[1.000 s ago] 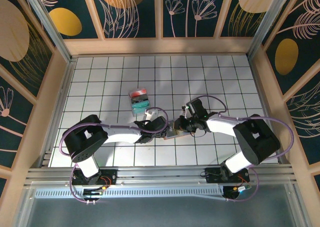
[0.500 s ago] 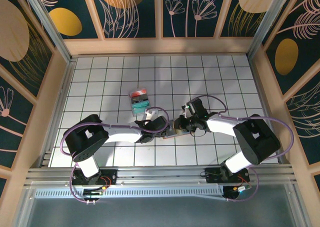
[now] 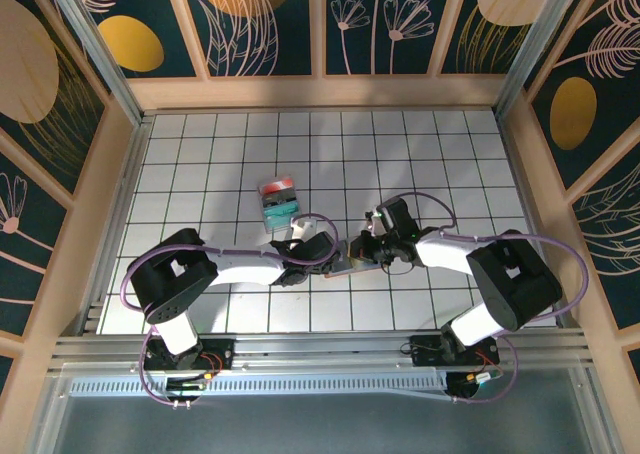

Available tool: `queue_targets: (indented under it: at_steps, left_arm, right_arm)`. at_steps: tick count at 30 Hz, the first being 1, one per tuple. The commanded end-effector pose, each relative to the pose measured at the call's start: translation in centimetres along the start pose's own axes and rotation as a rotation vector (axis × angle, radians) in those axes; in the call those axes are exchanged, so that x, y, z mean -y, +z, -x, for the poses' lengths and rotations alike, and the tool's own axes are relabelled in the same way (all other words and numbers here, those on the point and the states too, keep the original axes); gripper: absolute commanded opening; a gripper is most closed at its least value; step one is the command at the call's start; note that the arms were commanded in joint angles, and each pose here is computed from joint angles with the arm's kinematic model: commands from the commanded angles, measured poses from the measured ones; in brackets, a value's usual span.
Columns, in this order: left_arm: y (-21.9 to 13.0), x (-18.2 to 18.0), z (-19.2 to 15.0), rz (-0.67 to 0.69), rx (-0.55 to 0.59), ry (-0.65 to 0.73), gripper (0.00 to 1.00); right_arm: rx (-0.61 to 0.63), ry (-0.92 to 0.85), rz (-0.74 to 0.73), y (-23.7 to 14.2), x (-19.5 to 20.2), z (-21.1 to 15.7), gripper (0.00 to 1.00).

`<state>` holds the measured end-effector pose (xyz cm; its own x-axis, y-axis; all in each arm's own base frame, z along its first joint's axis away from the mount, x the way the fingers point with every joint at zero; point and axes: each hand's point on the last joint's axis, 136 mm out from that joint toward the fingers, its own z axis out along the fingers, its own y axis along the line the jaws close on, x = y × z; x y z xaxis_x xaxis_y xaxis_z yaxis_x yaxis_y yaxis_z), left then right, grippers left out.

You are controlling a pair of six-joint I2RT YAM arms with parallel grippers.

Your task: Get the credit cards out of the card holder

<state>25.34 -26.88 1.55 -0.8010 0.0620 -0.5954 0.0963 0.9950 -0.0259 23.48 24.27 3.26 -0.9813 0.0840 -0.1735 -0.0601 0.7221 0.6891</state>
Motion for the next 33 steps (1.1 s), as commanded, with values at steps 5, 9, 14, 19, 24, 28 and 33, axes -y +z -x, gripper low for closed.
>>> queue_targets:
  at_steps: [5, 9, 14, 19, 24, 28, 33]
  left_arm:
    - [0.6, -0.4, -1.3, 0.027, -0.047, 0.045, 0.99]
    - [0.6, -0.1, -1.4, 0.014, -0.051, 0.042, 0.99]
    - [0.6, 0.0, -1.5, 0.009, -0.053, 0.040, 0.99]
    - [0.6, -0.2, -1.5, 0.019, -0.054, 0.037, 0.99]
    - [0.6, -0.8, -1.6, 0.048, -0.056, 0.041, 0.99]
    - [0.6, -1.1, -1.6, 0.061, -0.058, 0.043, 0.99]
    - [0.6, -1.4, -1.6, 0.075, -0.054, 0.048, 0.99]
  right_arm:
    - [-0.002, -0.021, 0.143, -0.3, -2.8, 0.1, 0.11]
    - [0.000, -0.019, 0.146, -0.1, -2.8, 0.2, 0.12]
    - [-0.002, -0.016, 0.152, 0.2, -2.8, 0.4, 0.11]
    - [-0.002, -0.015, 0.138, 0.1, -2.5, 0.3, 0.00]
    - [0.034, 0.008, 0.076, -0.7, -0.9, 1.1, 0.00]
    - [0.045, 0.014, 0.027, -1.1, 0.1, 1.1, 0.00]
    - [0.051, 0.021, -0.021, -1.3, 1.0, 1.0, 0.00]
